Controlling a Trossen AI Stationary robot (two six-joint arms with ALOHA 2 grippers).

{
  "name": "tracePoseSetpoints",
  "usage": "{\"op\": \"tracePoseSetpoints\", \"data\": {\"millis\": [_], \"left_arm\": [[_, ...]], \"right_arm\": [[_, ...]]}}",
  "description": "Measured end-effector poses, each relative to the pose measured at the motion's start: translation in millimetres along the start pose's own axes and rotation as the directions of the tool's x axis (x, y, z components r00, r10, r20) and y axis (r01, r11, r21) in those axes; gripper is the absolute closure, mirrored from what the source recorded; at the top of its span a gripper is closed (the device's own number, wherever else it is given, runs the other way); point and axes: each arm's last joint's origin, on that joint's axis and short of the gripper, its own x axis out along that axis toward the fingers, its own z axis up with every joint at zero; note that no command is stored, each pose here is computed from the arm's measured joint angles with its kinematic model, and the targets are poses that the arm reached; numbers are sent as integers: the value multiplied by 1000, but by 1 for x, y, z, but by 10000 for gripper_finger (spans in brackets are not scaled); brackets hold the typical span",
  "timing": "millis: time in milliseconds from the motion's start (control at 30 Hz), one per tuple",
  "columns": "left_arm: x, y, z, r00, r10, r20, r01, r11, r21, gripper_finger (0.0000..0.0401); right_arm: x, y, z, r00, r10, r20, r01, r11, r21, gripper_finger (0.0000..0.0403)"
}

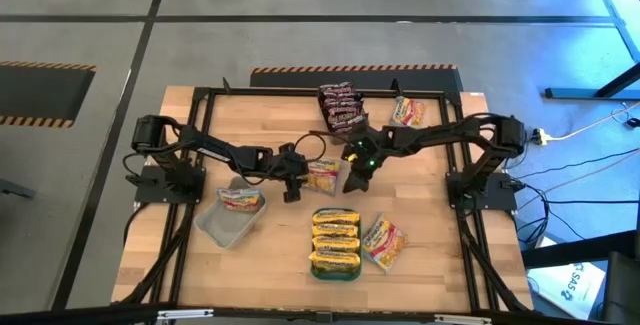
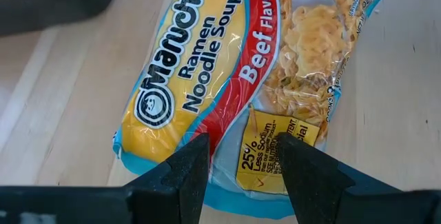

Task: Sort Maruchan noodles
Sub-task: Put the blue noodle pack into the white bin

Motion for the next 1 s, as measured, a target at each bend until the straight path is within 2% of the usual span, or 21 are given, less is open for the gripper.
{"op": "tracePoseSetpoints", "data": {"millis": [100,200,267,333,433,500,567,700,833,1000], "left_arm": [[0,0,0,1000,0,6,0,1000,7,234],[1,0,1,1000,-3,16,3,1000,9,234],[1,0,1,1000,-4,22,4,1000,8,234],[1,0,2,1000,-5,29,5,1000,7,234],[1,0,3,999,-6,42,6,1000,4,234],[1,0,4,999,-7,48,6,1000,3,234],[1,0,4,999,-7,52,7,1000,3,234],[1,-1,5,998,-10,63,10,1000,2,234],[1,-1,6,997,-19,73,20,1000,0,234],[1,-1,6,997,-24,78,24,1000,-1,234]], "right_arm": [[-10,-1,-6,995,-91,-28,92,996,22,248],[-17,-8,-21,956,-286,-57,289,956,47,239],[-20,-13,-29,944,-329,-27,330,941,72,237],[-20,-21,-37,955,-296,32,290,949,125,237],[-15,-30,-46,963,-204,174,171,967,188,237],[-11,-30,-48,950,-147,275,92,975,205,237],[-9,-30,-52,938,-133,322,55,969,241,237],[-9,-31,-51,922,-168,349,72,960,272,219],[-6,-31,-51,898,-230,375,95,933,346,166],[7,-38,-49,900,-266,344,112,906,407,116]]}}
